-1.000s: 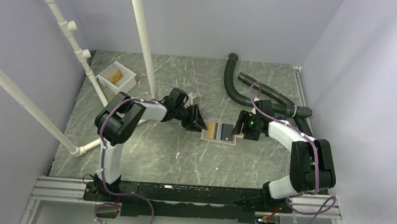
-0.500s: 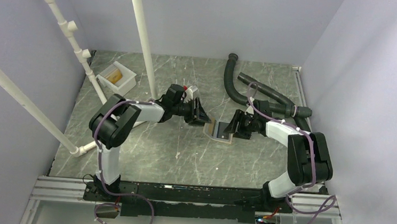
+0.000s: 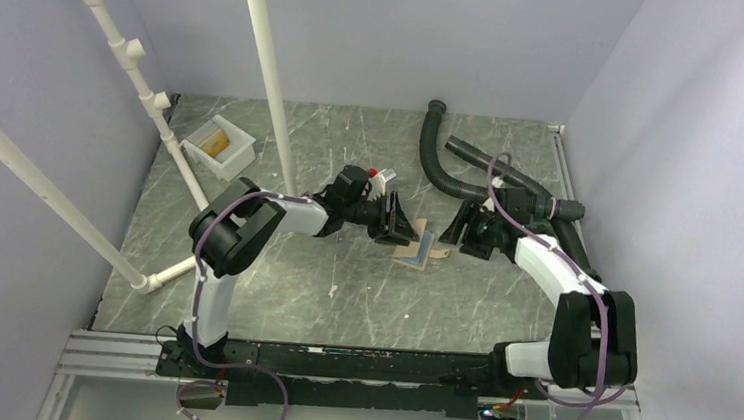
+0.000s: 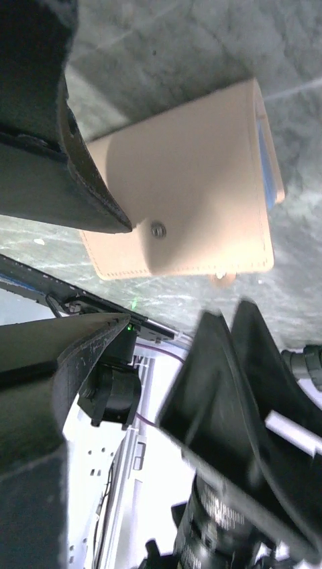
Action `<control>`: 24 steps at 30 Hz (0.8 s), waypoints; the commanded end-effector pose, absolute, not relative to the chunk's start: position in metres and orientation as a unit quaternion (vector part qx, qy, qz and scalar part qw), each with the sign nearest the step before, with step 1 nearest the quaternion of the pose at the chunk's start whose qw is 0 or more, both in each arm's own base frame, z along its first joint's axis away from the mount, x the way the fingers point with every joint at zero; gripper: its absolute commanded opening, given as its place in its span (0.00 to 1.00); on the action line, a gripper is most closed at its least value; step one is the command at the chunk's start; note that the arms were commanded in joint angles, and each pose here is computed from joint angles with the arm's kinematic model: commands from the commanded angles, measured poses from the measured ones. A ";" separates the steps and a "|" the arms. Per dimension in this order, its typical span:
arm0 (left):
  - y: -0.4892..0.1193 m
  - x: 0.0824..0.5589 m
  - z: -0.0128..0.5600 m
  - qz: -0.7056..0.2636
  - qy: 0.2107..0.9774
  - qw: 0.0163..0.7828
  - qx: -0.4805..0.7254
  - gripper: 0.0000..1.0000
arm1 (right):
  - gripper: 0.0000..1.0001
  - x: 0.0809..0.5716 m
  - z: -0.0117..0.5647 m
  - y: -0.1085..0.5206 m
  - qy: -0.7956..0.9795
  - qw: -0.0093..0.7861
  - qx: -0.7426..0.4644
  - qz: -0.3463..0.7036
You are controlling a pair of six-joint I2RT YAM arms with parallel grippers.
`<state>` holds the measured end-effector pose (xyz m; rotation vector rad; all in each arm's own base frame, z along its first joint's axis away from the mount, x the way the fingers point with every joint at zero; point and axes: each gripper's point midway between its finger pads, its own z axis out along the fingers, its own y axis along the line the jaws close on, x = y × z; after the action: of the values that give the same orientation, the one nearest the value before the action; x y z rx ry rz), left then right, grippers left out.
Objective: Put the credit cards into the card holder
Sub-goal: Close the card holder at the center of the board.
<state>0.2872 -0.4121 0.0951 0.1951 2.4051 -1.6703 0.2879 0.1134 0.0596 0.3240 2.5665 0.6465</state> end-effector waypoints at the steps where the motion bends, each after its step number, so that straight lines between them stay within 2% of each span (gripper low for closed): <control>1: -0.425 0.296 0.101 -0.588 0.798 0.107 0.077 0.52 | 0.62 0.292 0.066 0.087 0.935 0.255 0.135 0.207; 3: -0.428 0.295 0.097 -0.584 0.801 0.104 0.079 0.51 | 0.57 0.293 0.065 0.091 0.933 0.249 0.126 0.225; 11: -0.423 0.292 0.068 -0.524 0.843 0.085 0.079 0.24 | 0.36 0.294 0.058 0.101 0.930 0.237 0.119 0.253; 16: -0.420 0.290 0.054 -0.481 0.870 0.071 0.086 0.11 | 0.29 0.291 0.051 0.105 0.931 0.223 0.117 0.264; 20: -0.422 0.286 0.044 -0.465 0.879 0.056 0.085 0.04 | 0.26 0.291 0.050 0.107 0.931 0.220 0.115 0.268; 22: -0.424 0.286 0.040 -0.461 0.881 0.054 0.086 0.00 | 0.20 0.290 0.049 0.107 0.932 0.218 0.115 0.267; 24: -0.423 0.282 0.035 -0.451 0.887 0.045 0.084 0.00 | 0.14 0.290 0.049 0.107 0.932 0.218 0.115 0.267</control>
<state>0.2884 -0.4239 0.0502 0.2340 2.6411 -1.4492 0.2832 0.1040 0.0444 0.3565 2.6164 0.7153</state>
